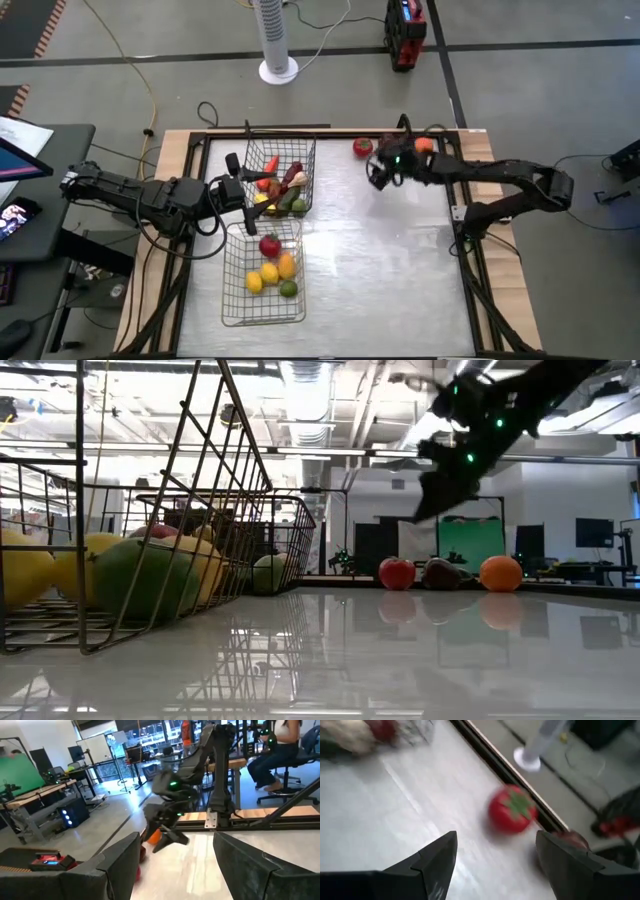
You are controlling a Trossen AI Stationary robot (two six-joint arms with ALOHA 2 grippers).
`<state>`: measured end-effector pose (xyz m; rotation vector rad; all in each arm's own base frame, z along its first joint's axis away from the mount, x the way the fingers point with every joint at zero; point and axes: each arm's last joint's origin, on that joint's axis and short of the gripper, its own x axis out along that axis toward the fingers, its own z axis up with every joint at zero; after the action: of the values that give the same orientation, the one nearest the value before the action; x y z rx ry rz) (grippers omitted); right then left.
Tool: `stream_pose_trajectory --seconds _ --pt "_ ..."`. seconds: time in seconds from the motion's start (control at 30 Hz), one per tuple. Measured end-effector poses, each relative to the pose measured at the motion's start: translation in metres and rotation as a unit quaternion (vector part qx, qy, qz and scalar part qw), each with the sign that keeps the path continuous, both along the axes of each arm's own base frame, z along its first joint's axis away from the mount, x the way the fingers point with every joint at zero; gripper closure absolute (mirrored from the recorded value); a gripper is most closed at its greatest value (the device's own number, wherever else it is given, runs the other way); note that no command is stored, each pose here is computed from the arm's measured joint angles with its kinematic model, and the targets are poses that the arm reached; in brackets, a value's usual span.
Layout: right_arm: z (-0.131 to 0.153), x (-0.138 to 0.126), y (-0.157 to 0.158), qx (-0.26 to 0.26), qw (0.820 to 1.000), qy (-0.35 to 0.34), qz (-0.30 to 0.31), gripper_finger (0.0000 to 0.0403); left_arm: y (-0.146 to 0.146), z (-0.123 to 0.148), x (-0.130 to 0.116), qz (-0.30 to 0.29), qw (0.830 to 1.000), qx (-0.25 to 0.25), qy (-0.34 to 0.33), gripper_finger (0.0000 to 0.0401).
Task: Sort produce into baskets
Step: Put the red apple into the gold wire basket
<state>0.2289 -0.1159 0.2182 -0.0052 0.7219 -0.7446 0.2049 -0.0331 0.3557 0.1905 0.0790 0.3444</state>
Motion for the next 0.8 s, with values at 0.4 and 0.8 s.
stream_pose_trajectory --seconds 0.4,0.8 --pt "-0.029 -0.046 -0.084 0.044 0.993 0.112 -0.012 0.0078 0.000 -0.001 0.000 0.000 1.000 0.001 0.004 0.0159" --pt "-0.003 -0.026 -0.125 0.054 0.981 0.187 0.016 0.0012 0.001 -0.001 0.000 0.012 1.000 0.011 0.007 0.0159"
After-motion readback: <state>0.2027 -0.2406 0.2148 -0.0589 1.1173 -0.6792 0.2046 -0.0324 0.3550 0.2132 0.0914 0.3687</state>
